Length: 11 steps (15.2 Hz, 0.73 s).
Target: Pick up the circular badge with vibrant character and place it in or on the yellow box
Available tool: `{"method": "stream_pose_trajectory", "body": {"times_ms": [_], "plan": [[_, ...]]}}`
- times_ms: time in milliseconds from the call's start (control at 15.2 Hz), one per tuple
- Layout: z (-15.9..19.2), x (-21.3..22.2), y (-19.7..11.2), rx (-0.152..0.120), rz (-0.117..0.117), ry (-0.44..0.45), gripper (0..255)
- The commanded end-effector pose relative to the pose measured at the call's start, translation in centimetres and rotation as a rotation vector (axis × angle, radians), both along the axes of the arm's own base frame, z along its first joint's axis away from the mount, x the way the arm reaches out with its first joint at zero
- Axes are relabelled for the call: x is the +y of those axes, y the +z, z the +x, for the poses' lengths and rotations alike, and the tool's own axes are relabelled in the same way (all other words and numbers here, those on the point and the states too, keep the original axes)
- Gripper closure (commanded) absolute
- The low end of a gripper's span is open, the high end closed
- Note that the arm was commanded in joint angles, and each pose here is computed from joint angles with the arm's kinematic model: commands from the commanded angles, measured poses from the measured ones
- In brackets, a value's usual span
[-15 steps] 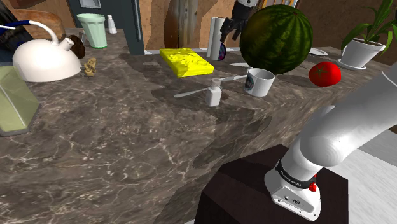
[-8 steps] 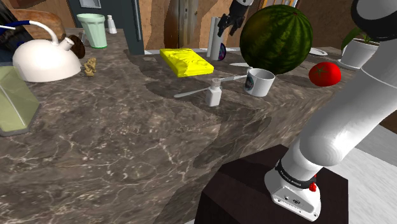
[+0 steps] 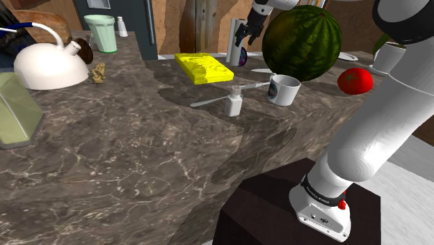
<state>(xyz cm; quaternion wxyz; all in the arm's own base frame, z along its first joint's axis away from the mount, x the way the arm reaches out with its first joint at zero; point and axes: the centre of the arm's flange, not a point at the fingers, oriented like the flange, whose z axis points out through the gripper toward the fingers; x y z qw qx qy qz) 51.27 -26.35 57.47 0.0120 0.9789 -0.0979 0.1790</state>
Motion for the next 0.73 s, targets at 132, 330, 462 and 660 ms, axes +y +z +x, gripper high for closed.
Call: {"method": "stream_pose_trajectory", "body": {"times_ms": [132, 330, 462, 660], "plan": [[0.11, -0.01, -0.17, -0.001, 0.0, 0.0, 0], [0.1, -0.01, -0.17, 0.0, 0.0, 0.0, 0], [0.1, -0.01, -0.17, 0.0, 0.0, 0.0, 255], [0.1, -0.01, -0.17, 0.0, 0.0, 0.0, 255]]}}
